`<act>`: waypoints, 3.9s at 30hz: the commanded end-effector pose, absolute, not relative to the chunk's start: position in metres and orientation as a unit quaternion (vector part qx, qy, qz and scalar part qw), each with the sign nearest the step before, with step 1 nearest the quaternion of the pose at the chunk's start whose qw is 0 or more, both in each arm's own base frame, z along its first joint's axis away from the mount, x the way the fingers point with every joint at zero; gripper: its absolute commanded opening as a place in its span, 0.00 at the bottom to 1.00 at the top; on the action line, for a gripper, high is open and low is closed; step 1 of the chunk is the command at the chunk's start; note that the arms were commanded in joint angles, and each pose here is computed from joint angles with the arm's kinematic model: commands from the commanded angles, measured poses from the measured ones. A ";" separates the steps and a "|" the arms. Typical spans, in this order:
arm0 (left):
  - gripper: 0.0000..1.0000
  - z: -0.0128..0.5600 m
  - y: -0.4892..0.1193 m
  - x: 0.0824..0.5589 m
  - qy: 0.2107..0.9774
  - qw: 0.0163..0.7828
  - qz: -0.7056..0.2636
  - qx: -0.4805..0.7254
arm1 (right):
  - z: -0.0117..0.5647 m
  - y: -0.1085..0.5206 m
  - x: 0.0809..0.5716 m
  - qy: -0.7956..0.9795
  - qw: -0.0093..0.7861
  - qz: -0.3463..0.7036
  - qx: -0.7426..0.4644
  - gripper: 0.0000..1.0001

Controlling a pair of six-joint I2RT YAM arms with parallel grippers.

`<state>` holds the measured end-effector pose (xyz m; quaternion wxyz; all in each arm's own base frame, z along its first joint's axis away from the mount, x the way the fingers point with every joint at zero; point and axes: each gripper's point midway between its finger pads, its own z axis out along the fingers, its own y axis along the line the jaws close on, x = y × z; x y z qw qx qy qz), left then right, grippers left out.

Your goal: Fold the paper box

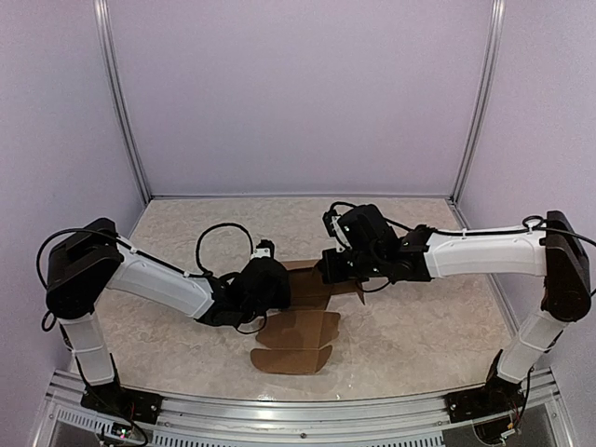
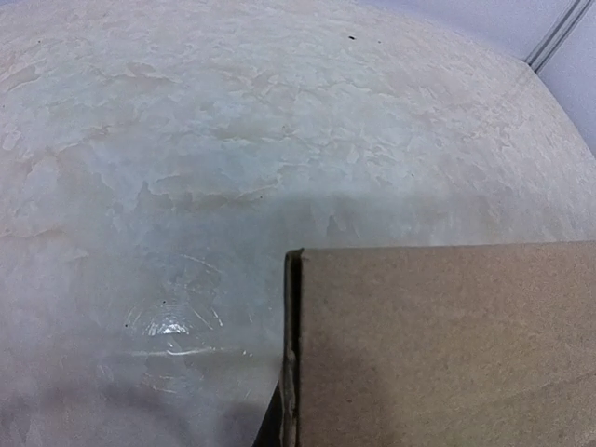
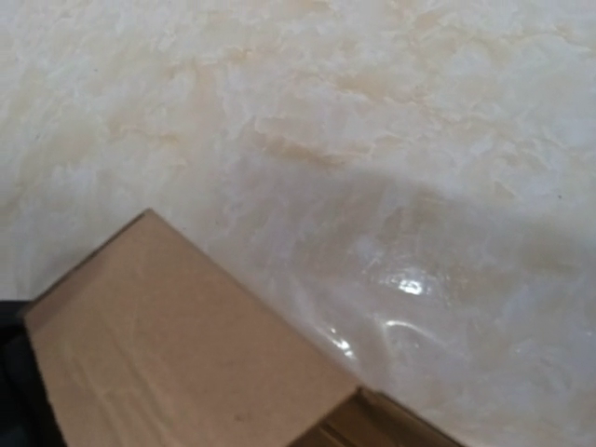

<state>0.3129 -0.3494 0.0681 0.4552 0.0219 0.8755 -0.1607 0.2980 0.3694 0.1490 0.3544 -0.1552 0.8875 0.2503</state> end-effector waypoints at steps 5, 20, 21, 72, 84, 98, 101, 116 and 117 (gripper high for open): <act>0.00 0.121 -0.386 0.308 0.856 0.425 -0.293 0.025 | 0.197 0.384 0.292 0.842 0.394 0.339 -0.147 0.00; 0.00 0.135 -0.393 0.306 0.851 0.409 -0.329 0.018 | 0.232 0.374 0.287 0.821 0.429 0.342 -0.160 0.00; 0.00 0.135 -0.392 0.307 0.851 0.409 -0.328 0.017 | 0.234 0.373 0.286 0.820 0.431 0.341 -0.161 0.00; 0.00 0.219 -0.378 0.298 0.779 0.381 -0.497 0.016 | 0.324 0.348 0.203 0.651 0.535 0.453 -0.291 0.00; 0.00 0.234 -0.385 0.287 0.770 0.379 -0.512 0.042 | 0.306 0.360 0.223 0.685 0.539 0.401 -0.281 0.00; 0.00 0.245 -0.375 0.290 0.778 0.412 -0.470 0.069 | 0.252 0.355 0.231 0.753 0.502 0.310 -0.291 0.00; 0.00 0.242 -0.372 0.293 0.783 0.419 -0.454 0.068 | 0.264 0.353 0.228 0.746 0.510 0.316 -0.290 0.00; 0.00 0.235 -0.326 0.313 0.801 0.477 -0.358 0.042 | 0.279 0.316 0.176 0.722 0.481 0.342 -0.361 0.06; 0.00 0.237 -0.324 0.313 0.800 0.483 -0.352 0.048 | 0.278 0.313 0.173 0.722 0.478 0.340 -0.366 0.09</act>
